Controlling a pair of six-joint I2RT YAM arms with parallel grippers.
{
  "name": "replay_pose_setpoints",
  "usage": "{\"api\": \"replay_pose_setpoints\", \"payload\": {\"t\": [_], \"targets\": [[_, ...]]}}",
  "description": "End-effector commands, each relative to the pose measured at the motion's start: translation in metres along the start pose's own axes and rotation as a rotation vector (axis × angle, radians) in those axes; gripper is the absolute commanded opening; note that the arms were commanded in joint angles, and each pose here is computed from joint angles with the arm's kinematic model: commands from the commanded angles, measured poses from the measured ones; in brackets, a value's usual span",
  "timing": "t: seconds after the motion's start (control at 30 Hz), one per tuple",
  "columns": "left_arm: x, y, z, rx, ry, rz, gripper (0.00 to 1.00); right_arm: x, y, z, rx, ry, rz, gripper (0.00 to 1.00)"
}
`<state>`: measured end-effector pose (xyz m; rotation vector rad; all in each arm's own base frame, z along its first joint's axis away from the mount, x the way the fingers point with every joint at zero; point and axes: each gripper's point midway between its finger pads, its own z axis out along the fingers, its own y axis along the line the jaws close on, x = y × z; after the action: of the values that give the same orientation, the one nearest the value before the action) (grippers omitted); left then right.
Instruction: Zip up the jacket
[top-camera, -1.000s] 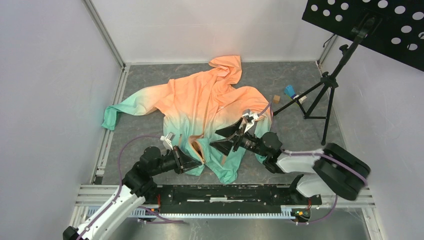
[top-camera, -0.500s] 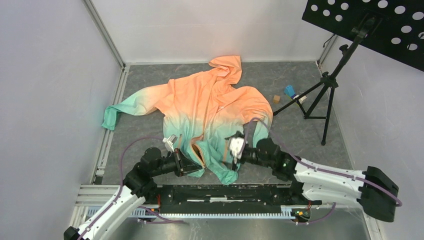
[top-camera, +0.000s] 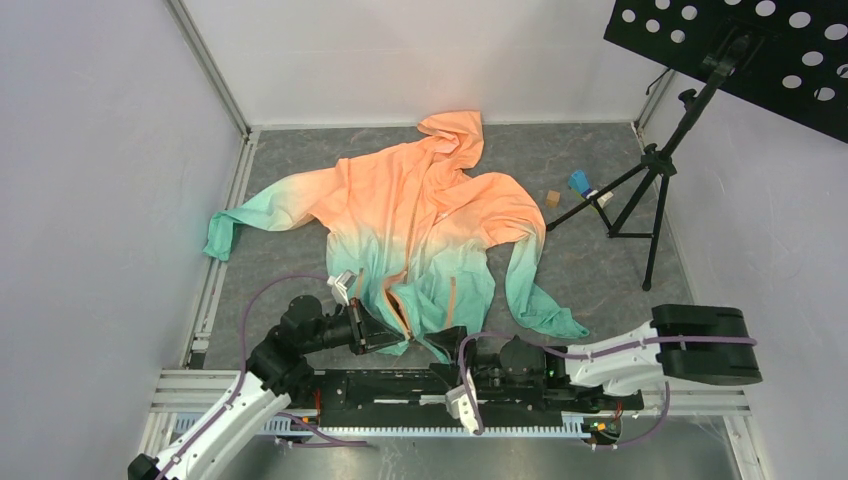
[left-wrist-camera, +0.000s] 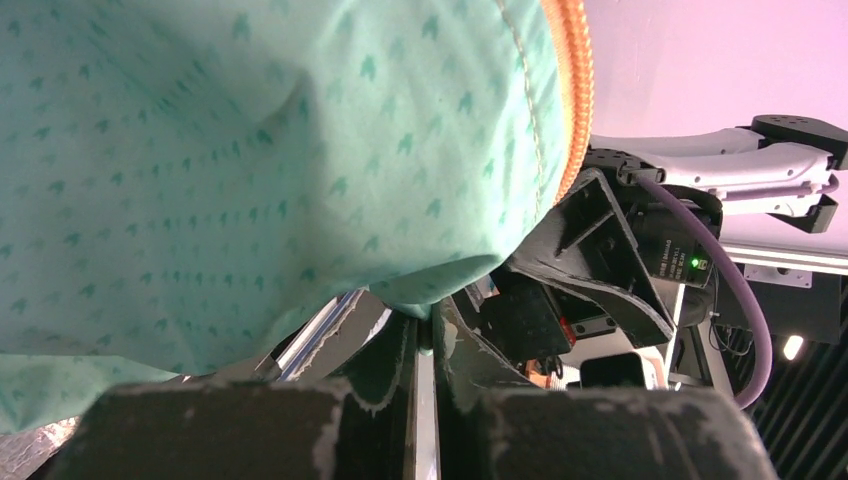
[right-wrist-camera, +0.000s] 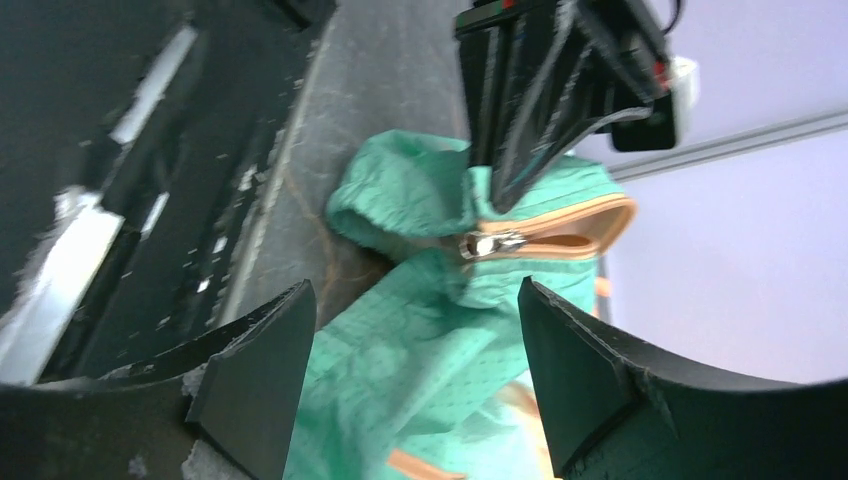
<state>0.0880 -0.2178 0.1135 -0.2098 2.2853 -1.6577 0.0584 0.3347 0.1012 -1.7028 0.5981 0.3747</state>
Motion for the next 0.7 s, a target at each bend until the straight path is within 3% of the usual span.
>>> {"api": "replay_pose_setpoints", "payload": {"t": [0.0,0.67], "targets": [[0.006,-0.007,-0.002,0.038,0.030,0.000,0.02,-0.030,-0.065,-0.001,0.280,-0.085,-0.085,0.79],[0.007,-0.007,-0.003,0.055,0.025,-0.024,0.02,-0.022,-0.075,0.026,0.349,-0.054,-0.072,0.65]]}}
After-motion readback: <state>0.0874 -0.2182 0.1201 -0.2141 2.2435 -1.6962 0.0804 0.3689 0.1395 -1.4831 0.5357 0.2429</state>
